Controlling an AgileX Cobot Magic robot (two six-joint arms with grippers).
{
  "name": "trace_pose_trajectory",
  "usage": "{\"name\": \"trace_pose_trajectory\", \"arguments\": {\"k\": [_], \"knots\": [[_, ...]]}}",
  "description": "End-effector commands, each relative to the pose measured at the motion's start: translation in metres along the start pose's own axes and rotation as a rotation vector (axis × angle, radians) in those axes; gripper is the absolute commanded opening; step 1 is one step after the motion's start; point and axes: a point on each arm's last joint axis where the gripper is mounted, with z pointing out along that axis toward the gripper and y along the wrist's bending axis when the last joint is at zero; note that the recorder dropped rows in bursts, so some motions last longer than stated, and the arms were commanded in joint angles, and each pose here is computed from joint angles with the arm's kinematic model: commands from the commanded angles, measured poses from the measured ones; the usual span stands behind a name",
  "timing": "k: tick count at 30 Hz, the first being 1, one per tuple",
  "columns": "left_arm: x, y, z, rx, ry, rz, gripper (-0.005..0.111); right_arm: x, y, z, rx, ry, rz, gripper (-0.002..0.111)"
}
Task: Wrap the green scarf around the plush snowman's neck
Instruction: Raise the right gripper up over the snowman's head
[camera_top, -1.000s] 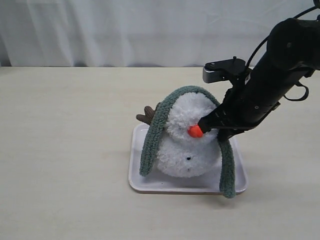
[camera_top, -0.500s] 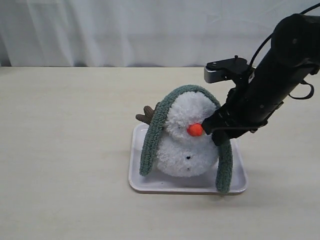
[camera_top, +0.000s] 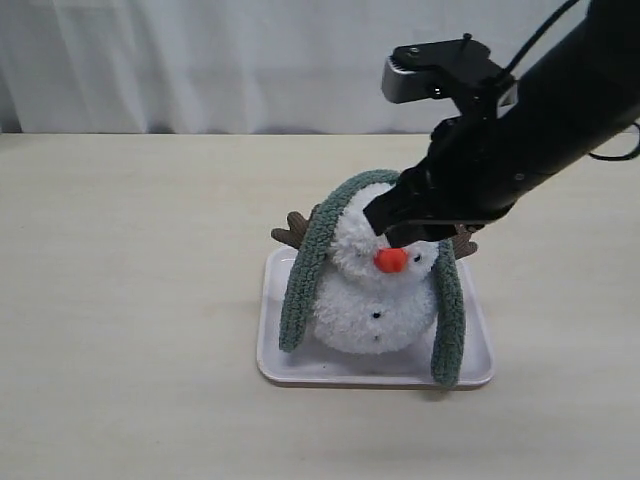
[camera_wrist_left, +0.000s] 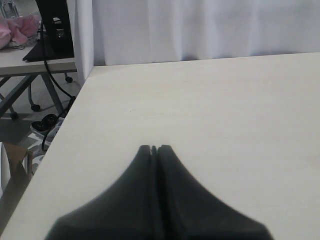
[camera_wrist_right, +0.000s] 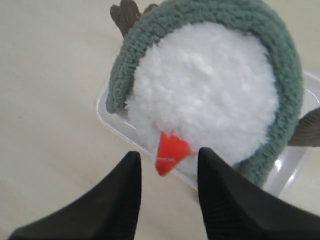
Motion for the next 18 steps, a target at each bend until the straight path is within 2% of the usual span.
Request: {"name": "trace_pose_trajectory", "arguments": {"k": [1,4,7,9,12,16,18], "knots": [[0.0,0.0,0.0,-0.001,-0.01,-0.003,0.0,-0.021,0.026,0.012,0.046,-0.013,-0.058,0.035],[0.0,0.0,0.0,-0.001,-0.01,-0.003,0.0,-0.041,0.04,0.013,0.078,-0.087,-0.042,0.035],[0.0,0.0,0.0,-0.001,-0.01,-0.003,0.0,-0.057,0.028,0.021,0.23,-0.133,0.031,0.035],[0.0,0.0,0.0,-0.001,-0.01,-0.003,0.0,-0.063,0.02,0.033,0.319,-0.139,0.026,0.031],[0.0,0.0,0.0,-0.001,-0.01,-0.003,0.0,-0.07,0.017,0.05,0.361,-0.175,-0.055,0.004],[0.0,0.0,0.0,-0.001,-0.01,-0.003,0.0,-0.078,0.02,0.057,0.336,-0.252,-0.096,0.004],[0.0,0.0,0.0,-0.001,-0.01,-0.003,0.0,-0.078,0.019,0.066,0.336,-0.234,-0.1,0.004]]}}
